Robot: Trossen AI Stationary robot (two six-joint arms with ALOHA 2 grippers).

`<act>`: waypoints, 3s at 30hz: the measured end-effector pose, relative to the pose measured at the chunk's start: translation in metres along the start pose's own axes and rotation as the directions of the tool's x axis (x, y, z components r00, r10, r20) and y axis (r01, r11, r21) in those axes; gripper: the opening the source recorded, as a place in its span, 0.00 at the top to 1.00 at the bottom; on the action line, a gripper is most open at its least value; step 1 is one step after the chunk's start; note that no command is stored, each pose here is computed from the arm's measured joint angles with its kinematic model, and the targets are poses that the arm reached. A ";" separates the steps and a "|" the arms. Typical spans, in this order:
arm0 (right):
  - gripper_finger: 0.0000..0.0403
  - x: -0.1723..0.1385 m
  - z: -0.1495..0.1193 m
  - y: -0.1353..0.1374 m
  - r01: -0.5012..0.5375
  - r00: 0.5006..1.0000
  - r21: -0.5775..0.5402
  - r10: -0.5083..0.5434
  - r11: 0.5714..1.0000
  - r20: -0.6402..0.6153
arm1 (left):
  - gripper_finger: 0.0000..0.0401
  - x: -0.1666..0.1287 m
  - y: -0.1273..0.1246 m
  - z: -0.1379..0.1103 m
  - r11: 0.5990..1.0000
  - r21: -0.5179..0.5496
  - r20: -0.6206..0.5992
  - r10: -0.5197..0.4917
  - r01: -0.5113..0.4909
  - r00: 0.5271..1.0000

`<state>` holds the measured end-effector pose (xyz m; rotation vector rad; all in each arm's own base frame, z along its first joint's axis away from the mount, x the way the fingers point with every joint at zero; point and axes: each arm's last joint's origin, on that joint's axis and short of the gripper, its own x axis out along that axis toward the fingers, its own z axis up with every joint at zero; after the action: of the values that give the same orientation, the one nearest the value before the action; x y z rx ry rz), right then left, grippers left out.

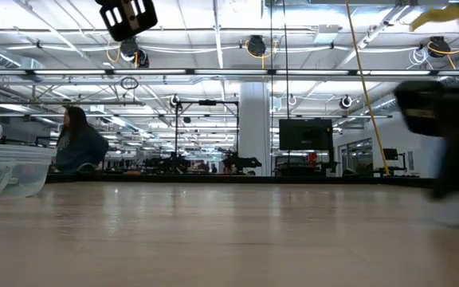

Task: Pick and place Stevia / Truvia into bins
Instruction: Put the stevia packet into the top container

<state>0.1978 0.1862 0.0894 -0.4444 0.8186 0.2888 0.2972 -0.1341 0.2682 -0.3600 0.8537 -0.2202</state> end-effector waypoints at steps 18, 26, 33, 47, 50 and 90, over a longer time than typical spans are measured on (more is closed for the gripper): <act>0.82 0.026 0.003 -0.074 0.001 1.000 0.206 0.004 0.979 -0.026 | 0.90 -0.002 0.017 0.005 0.958 0.014 0.115 0.283 -0.286 0.952; 0.99 0.030 0.004 -0.092 0.054 0.998 0.182 -0.055 0.982 -0.001 | 0.90 -0.003 0.025 0.009 0.947 0.035 0.127 0.314 -0.321 0.941; 1.00 0.033 0.014 -0.120 0.151 0.975 0.128 -0.170 0.980 0.146 | 0.90 -0.004 0.034 0.013 0.934 0.034 0.123 0.348 -0.355 0.929; 1.00 0.018 0.031 -0.191 0.427 0.764 0.282 -0.510 0.859 0.395 | 0.90 -0.010 0.066 0.024 0.877 0.067 0.129 0.466 -0.476 0.875; 1.00 0.015 0.036 -0.192 0.493 0.736 0.187 -0.522 0.849 0.431 | 0.90 -0.013 0.077 0.032 0.857 0.021 0.166 0.505 -0.515 0.847; 1.00 0.000 0.046 -0.201 0.796 0.561 -0.072 -0.689 0.601 0.459 | 0.55 -0.026 0.117 0.060 0.891 -0.041 0.278 0.446 -0.453 0.851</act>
<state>0.3100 0.0332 0.1709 -0.9326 0.1256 -0.3318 0.3323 -0.0052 0.2765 -0.1509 0.6300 0.2546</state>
